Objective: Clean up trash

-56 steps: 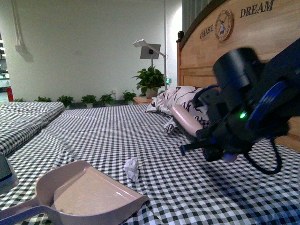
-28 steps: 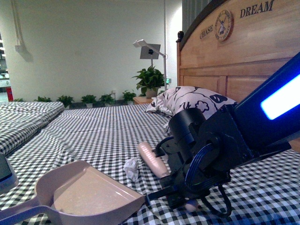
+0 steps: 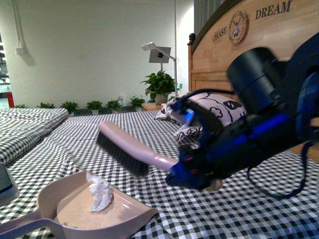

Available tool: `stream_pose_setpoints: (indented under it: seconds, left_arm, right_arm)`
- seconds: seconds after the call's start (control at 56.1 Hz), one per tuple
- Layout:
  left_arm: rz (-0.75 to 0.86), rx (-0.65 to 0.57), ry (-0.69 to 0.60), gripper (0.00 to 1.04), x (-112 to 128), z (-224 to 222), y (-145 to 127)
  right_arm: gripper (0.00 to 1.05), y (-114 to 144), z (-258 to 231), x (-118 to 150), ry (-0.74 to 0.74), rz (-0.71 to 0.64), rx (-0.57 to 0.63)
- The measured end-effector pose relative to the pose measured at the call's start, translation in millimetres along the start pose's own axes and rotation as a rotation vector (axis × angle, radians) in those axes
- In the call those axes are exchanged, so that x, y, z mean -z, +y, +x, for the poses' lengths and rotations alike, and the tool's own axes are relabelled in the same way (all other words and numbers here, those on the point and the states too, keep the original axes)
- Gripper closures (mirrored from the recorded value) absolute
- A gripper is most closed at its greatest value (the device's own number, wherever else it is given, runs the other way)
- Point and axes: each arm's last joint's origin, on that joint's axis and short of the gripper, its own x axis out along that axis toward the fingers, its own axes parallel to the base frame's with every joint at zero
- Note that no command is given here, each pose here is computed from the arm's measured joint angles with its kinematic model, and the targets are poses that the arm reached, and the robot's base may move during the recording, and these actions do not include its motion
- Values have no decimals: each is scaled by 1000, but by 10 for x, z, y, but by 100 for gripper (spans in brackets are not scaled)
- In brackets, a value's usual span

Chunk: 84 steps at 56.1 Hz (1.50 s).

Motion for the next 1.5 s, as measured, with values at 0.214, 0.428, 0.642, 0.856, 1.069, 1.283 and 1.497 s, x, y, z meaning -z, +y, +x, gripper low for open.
stream_pose_setpoints:
  seconds: [0.214, 0.428, 0.642, 0.856, 1.069, 1.283, 1.497]
  left_arm:
    - [0, 0, 0, 76, -1, 0, -1]
    - [-11, -37, -25, 77, 2, 4, -1]
    - [-213, -300, -171, 77, -19, -100, 35]
    - [-275, -552, -246, 77, -73, -381, 39]
    - [-256, -725, -323, 77, -150, -804, -112]
    - [-254, -734, -396, 77, -228, -1224, -463]
    - [-276, -742, -452, 77, -253, -1504, -699]
  right_arm:
    - [85, -205, -227, 308, -13, 42, 146]
    - [85, -378, -787, 434, -168, 166, 380]
    - [85, -348, -1475, 685, -299, 258, 462]
    - [85, -150, -2053, 698, -449, 262, 489]
    - [85, 246, -2552, 589, -624, 238, 461]
    - [85, 617, -2823, 594, -723, 267, 444]
    - [85, 909, -2900, 608, -802, 374, 496]
